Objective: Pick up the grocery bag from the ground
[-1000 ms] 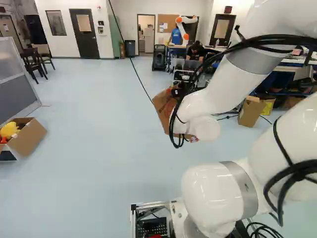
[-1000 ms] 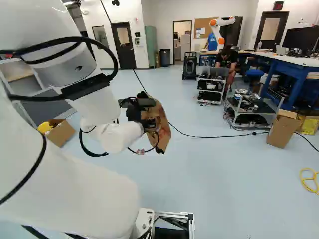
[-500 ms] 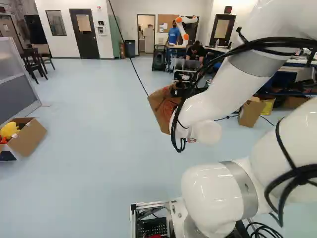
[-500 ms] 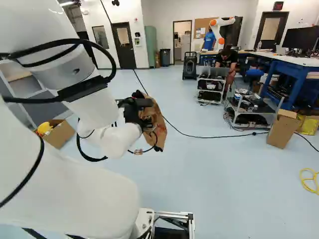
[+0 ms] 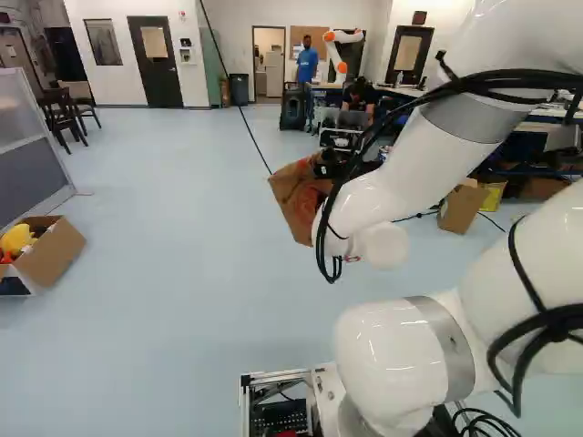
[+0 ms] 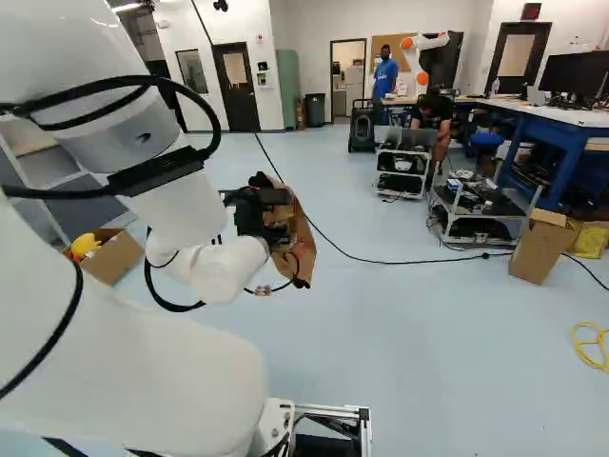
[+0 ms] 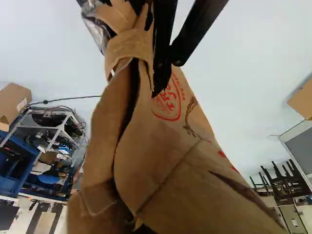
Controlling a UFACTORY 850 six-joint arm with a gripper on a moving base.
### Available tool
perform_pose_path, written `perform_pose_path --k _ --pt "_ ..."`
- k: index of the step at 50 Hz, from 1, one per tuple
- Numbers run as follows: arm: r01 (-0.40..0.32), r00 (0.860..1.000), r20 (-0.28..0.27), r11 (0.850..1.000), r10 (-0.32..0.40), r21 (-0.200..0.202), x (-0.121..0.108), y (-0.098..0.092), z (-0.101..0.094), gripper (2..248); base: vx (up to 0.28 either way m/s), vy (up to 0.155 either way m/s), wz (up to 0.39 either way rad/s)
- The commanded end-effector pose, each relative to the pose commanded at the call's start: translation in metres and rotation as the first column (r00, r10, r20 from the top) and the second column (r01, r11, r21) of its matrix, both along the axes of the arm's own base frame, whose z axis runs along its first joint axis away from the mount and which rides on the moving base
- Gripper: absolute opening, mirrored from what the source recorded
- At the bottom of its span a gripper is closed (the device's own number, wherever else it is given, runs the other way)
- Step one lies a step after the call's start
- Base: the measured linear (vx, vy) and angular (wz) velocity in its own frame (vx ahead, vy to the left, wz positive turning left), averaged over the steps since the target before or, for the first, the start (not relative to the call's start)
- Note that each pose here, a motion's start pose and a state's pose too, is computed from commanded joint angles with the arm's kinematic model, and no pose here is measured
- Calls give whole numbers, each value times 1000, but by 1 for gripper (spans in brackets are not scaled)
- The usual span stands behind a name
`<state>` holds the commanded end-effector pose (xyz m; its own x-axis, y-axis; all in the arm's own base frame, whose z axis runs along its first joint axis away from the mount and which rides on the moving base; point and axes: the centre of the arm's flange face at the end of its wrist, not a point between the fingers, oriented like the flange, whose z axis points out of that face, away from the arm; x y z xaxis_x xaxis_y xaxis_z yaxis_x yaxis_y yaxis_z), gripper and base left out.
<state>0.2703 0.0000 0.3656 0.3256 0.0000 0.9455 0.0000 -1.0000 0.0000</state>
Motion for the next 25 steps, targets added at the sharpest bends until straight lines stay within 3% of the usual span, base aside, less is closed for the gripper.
perform_pose_path --k 25 --pt "0 1000 0 1000 0 0 0 0 0 18 0 0 0"
